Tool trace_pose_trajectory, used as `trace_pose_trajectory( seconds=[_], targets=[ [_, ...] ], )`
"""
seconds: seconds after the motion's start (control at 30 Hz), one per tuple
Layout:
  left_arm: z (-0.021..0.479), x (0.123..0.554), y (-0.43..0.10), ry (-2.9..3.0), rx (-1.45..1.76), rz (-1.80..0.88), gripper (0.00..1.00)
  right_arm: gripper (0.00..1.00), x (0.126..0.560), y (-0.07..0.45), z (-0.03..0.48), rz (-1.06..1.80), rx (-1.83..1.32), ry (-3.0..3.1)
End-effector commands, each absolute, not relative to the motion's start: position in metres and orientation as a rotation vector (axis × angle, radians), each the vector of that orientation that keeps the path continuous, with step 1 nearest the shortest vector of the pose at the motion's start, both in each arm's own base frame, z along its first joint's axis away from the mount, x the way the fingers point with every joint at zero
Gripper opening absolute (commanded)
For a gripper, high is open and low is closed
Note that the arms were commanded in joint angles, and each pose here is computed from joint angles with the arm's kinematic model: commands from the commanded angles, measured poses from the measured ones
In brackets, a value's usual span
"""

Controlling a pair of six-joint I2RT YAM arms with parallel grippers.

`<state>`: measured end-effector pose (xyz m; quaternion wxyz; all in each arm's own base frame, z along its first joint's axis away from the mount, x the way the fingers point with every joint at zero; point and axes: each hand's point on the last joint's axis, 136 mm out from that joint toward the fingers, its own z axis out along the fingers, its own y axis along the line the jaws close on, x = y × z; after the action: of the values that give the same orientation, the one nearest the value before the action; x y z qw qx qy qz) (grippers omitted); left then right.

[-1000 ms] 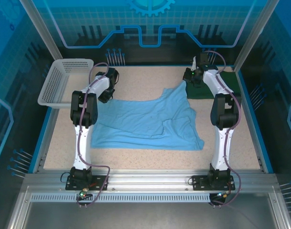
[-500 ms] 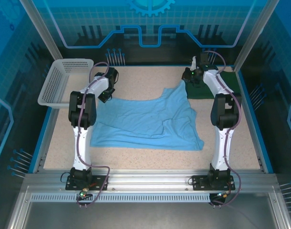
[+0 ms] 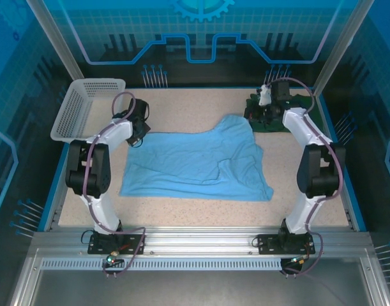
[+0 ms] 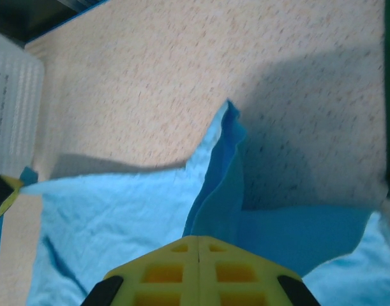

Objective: Fold and stack the t-shirts

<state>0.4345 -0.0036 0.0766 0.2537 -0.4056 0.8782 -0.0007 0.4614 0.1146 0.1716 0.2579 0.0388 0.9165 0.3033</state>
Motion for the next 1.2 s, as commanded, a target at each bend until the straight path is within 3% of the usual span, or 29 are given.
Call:
trace_pose_trajectory(
  seconds=[0.0, 0.43, 0.8, 1.17],
  targets=[
    [0.096, 0.432, -0.015, 2.388, -0.93, -0.118, 0.0, 0.0, 0.434, 0.12, 0.179, 0.882, 0.032, 2.476],
    [0.092, 0.37, -0.021, 2.513, -0.677, -0.128, 0.02, 0.0, 0.334, 0.099, 0.161, 0.926, 0.161, 2.551],
    [0.059, 0.312, 0.004, 2.598, -0.842, 0.027, 0.03, 0.0, 0.274, 0.1, 0.121, 0.998, 0.287, 2.638],
    [0.054, 0.31, 0.019, 2.604, -0.905, 0.103, 0.12, 0.0, 0.235, 0.094, 0.089, 0.997, 0.505, 2.685]
  ],
)
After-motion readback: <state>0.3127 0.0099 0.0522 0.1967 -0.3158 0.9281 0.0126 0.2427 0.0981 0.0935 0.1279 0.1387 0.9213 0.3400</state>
